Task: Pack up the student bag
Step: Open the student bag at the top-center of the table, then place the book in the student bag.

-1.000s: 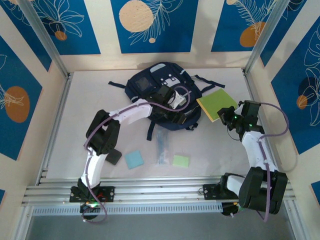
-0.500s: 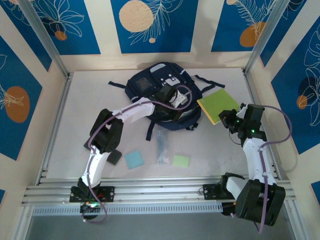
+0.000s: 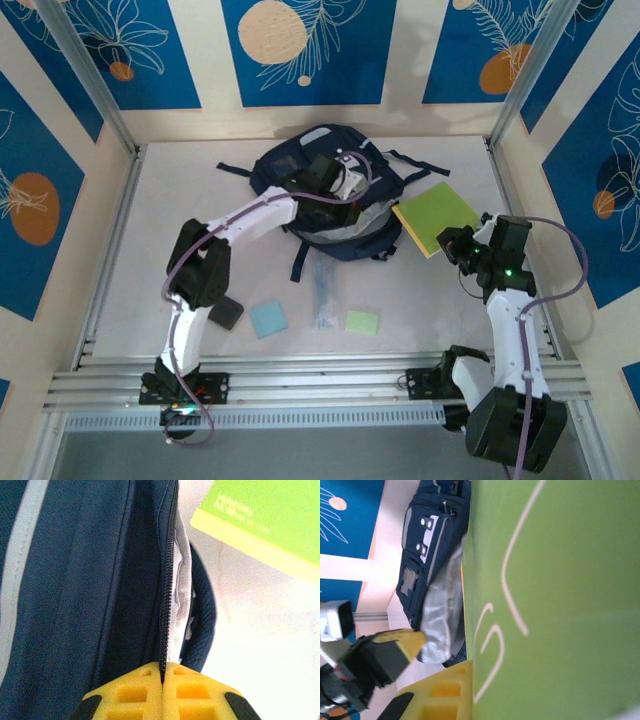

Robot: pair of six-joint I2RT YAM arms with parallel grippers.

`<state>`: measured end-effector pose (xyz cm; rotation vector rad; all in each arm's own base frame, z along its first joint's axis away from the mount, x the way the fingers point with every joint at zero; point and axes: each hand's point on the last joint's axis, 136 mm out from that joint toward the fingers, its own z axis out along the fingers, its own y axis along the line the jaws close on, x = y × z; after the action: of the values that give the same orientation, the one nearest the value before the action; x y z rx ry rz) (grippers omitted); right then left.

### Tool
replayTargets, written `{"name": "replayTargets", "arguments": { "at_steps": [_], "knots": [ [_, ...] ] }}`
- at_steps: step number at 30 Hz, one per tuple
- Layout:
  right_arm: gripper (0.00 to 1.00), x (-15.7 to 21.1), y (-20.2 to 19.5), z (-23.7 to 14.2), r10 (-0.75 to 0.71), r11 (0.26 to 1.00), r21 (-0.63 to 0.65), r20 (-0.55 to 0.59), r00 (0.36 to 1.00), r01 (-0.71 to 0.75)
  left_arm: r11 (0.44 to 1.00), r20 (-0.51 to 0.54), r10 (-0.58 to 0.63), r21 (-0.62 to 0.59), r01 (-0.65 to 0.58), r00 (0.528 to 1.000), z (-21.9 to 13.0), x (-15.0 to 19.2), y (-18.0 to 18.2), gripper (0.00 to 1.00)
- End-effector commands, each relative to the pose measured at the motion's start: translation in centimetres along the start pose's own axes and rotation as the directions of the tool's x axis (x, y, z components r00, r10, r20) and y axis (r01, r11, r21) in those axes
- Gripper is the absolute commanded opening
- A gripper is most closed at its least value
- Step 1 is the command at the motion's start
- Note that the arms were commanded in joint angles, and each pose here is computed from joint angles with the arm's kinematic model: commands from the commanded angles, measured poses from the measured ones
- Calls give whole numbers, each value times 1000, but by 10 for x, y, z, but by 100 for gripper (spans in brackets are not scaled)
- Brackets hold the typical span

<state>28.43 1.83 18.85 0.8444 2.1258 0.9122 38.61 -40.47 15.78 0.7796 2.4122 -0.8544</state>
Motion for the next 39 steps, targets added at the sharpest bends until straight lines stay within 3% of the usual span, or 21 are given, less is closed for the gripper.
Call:
{"name": "replayTargets", "arguments": {
  "at_steps": [1, 6, 15, 29, 33, 36, 39],
  "knots": [
    [0, 5, 4, -12, -34, 999, -12, 18, 999, 34, 993, 150, -53, 113, 36, 987, -49, -50, -29, 0],
    [0, 17, 16, -8, -5, 996, -90, -22, 1000, 3, 986, 192, -78, 162, 47, 978, -61, -67, -42, 0],
    [0, 38, 73, 47, -18, 965, -264, -54, 998, 3, 952, 260, -143, 299, 61, 955, -89, -92, -74, 0],
    [0, 64, 140, 186, -70, 919, -393, -221, 973, -23, 926, 335, -180, 375, 44, 925, -117, -105, -95, 0],
    [0, 75, 138, 226, -26, 923, -375, -279, 960, -84, 936, 344, -180, 348, 52, 922, -114, -105, -89, 0],
    [6, 80, 119, 242, 55, 937, -308, -339, 939, -166, 946, 346, -175, 320, 59, 922, -109, -102, -81, 0],
    [25, 84, 99, 238, 92, 952, -241, -365, 927, -189, 951, 345, -176, 303, 68, 922, -102, -100, -75, 0]
  ]
}}
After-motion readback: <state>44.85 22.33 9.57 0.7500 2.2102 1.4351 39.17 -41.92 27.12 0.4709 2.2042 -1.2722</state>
